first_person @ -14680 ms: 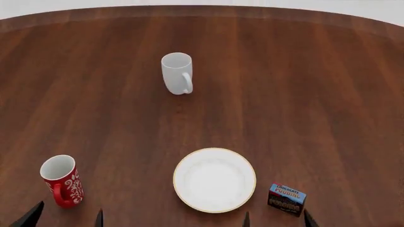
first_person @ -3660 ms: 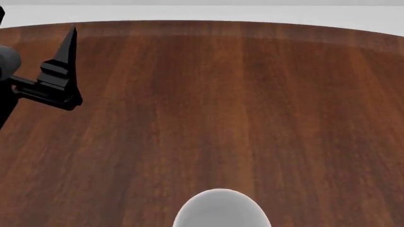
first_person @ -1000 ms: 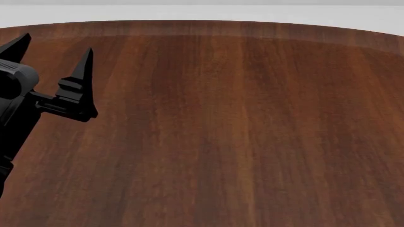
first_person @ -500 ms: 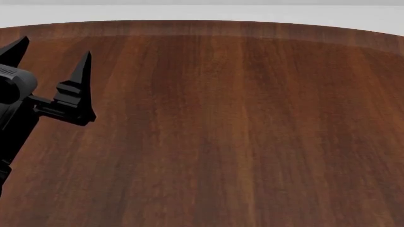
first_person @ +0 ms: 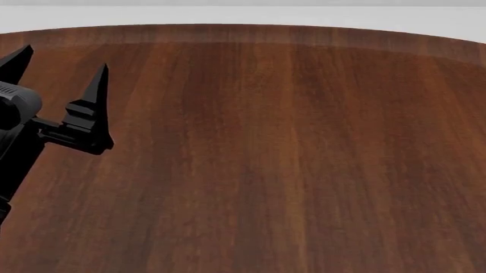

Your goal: Put the white mug on the plate.

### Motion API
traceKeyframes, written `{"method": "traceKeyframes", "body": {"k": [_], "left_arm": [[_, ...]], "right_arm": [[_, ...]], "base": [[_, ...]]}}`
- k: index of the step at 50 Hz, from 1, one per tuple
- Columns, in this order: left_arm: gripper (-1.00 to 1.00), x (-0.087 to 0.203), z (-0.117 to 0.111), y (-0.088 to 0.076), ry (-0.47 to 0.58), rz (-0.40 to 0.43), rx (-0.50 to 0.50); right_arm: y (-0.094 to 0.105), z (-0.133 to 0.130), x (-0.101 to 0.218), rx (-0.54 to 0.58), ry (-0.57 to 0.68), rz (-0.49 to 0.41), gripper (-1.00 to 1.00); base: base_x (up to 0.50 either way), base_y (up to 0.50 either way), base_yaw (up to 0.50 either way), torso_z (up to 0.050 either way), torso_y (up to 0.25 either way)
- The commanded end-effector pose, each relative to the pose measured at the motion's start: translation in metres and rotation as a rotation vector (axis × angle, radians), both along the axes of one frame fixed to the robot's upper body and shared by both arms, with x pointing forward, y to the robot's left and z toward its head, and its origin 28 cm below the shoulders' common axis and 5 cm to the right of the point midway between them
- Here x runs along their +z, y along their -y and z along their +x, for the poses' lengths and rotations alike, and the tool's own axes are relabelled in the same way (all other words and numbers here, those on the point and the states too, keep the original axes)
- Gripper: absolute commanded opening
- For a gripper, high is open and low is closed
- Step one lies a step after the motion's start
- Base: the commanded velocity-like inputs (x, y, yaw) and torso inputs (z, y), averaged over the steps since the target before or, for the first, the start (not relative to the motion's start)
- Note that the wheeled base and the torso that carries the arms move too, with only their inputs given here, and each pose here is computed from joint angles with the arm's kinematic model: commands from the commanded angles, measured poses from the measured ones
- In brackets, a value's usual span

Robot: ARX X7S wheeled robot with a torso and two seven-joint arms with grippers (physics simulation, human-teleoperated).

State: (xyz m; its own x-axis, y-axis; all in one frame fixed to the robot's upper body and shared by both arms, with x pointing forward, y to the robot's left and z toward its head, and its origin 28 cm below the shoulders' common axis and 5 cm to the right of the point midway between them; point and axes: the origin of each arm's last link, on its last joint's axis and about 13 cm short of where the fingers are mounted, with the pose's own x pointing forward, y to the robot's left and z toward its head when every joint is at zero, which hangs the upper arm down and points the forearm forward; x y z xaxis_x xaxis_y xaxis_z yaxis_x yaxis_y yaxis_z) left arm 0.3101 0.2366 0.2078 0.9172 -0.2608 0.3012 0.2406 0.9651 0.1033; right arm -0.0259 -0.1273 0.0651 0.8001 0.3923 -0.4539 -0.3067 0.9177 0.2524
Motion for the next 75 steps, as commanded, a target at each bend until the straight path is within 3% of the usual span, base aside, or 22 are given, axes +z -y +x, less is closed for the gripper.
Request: {"method": "traceKeyframes", "body": {"k": [1,19,20,36,50,75], "left_arm": [[1.00,0.002,-0.003,0.001,0.005,-0.002,-0.005],[1.00,0.005,-0.010,0.002,0.018,-0.005,-0.018],[1.00,0.006,-0.011,0.002,0.020,-0.006,-0.023],[1.00,0.009,-0.020,0.011,0.049,0.011,-0.062],[1.00,0.007,-0.018,0.007,0.043,-0.009,-0.059],[1.00,0.011,-0.026,0.004,0.044,-0.020,-0.064]], "right_arm": [[0.000,0.001,-0.002,-0.003,0.005,0.013,-1.00],[0.001,0.003,-0.006,-0.015,-0.034,0.012,-1.00],[0.002,0.005,-0.006,-0.024,-0.035,0.009,1.00],[0.000,0.003,0.001,0.005,-0.013,0.003,1.00],[-0.007,0.008,0.030,0.037,0.084,-0.034,1.00],[-0.014,0.002,0.053,0.064,0.155,-0.053,1.00]], "base": [[0.00,0.00,0.00,0.000,0.000],[0.00,0.00,0.00,0.000,0.000],[0.00,0.00,0.00,0.000,0.000],[0.00,0.00,0.00,0.000,0.000],[0.00,0.00,0.00,0.000,0.000],[0.00,0.00,0.00,0.000,0.000]]}}
